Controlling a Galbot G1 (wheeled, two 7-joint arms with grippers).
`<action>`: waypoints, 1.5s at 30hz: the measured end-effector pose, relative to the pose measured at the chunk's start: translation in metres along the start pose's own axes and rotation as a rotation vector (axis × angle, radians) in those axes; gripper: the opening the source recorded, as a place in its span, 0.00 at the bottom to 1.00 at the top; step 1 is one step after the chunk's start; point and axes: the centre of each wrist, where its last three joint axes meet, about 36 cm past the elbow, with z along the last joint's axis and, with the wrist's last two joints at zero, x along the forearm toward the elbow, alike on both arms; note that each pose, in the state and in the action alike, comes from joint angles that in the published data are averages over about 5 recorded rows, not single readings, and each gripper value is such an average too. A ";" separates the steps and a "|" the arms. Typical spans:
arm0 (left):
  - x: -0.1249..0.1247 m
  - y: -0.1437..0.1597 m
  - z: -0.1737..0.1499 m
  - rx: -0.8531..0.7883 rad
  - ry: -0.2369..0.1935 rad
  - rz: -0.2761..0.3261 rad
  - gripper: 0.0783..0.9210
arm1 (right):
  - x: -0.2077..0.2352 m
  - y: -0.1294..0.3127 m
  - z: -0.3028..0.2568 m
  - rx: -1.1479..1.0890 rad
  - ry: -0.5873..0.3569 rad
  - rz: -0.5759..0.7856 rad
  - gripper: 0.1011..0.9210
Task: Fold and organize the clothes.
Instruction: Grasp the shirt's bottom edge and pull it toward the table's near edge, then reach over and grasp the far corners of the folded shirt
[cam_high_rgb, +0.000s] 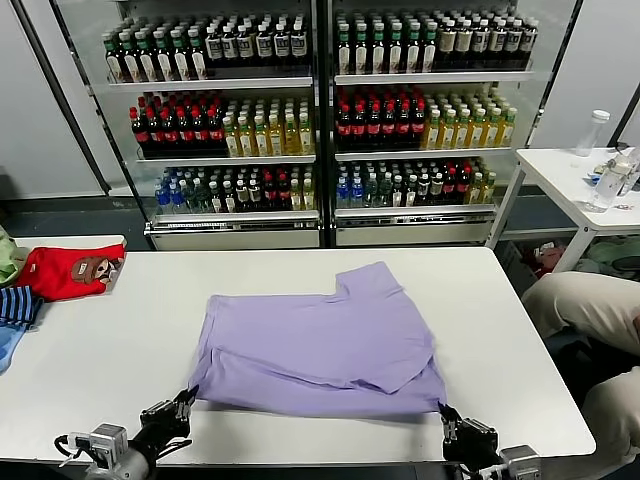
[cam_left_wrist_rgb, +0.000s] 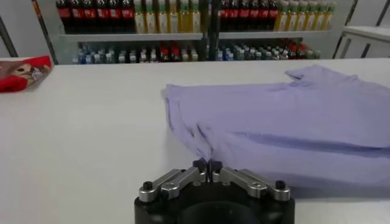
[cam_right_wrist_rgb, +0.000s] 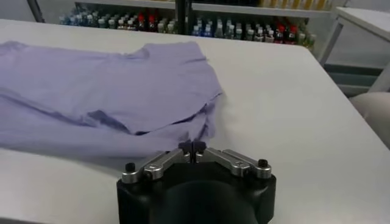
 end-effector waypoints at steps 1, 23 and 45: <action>0.001 0.000 -0.002 -0.003 -0.004 -0.005 0.15 | -0.001 -0.001 -0.003 0.005 -0.010 0.001 0.24; -0.085 0.037 -0.056 -0.007 -0.104 0.000 0.86 | -0.187 -0.032 -0.092 -0.047 -0.192 0.041 0.88; -0.216 0.076 -0.093 0.015 -0.051 0.005 0.88 | -0.381 -0.007 -0.150 -0.125 -0.070 0.147 0.88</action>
